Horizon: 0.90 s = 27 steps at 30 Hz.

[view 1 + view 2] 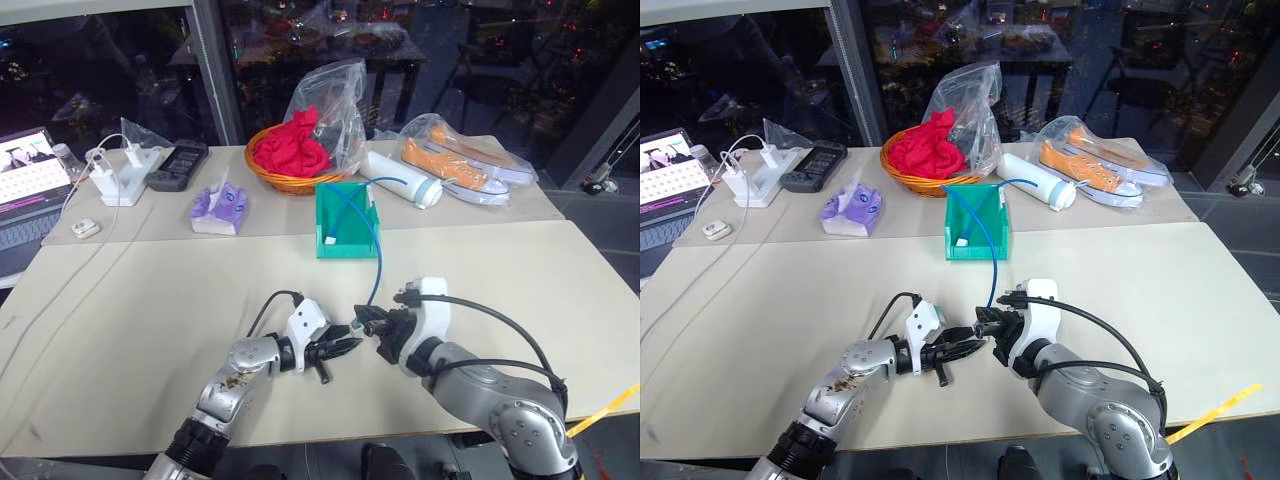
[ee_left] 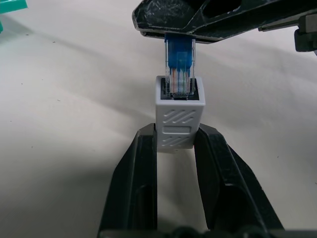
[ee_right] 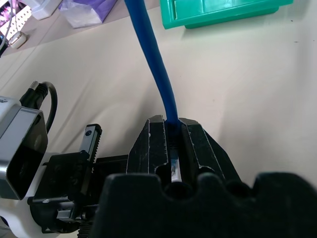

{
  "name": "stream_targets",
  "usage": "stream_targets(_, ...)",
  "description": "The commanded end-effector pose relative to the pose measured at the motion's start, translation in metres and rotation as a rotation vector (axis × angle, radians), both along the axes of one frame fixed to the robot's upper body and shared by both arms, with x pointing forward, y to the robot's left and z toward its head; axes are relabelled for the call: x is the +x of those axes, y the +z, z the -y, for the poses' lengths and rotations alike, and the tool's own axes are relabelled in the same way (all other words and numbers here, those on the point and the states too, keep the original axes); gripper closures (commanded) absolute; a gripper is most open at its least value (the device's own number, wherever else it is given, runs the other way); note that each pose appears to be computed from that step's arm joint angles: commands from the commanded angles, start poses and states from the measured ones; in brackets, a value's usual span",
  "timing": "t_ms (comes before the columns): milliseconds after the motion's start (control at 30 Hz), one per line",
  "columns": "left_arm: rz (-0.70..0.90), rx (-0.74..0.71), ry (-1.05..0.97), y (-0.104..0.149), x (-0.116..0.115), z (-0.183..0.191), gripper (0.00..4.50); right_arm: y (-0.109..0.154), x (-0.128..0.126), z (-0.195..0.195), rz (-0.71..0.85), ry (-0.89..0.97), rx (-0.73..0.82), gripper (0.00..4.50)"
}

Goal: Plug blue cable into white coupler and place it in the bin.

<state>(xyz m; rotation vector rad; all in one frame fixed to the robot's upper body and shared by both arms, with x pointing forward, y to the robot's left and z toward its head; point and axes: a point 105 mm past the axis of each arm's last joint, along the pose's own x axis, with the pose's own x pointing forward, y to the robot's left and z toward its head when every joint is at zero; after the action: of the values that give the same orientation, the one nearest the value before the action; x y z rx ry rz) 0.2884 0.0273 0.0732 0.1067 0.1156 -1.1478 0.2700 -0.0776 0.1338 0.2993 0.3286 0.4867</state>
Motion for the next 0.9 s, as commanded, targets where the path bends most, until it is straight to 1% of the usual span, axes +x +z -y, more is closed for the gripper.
stream_targets(33,0.028,-0.017,-0.011,0.007,-0.003,0.002,3.89,0.000,-0.001,0.001,0.019,0.007,-0.033,4.50)
stream_targets(200,0.027,-0.015,-0.007,0.007,-0.004,0.001,3.89,-0.005,-0.002,0.002,0.027,0.024,-0.082,4.50)
stream_targets(400,0.026,-0.013,-0.008,0.007,-0.004,0.000,3.89,-0.014,-0.008,-0.004,0.067,0.096,-0.214,4.50)
stream_targets(500,0.022,-0.010,-0.011,0.007,-0.004,0.000,3.89,-0.016,-0.011,-0.008,0.089,0.114,-0.251,4.50)
stream_targets(633,0.015,-0.008,-0.014,0.007,-0.006,-0.002,3.89,-0.029,-0.014,-0.009,0.082,0.122,-0.321,4.50)
stream_targets(900,0.006,0.001,-0.008,0.010,-0.004,-0.008,3.89,-0.049,-0.016,-0.011,0.077,0.090,-0.358,4.50)
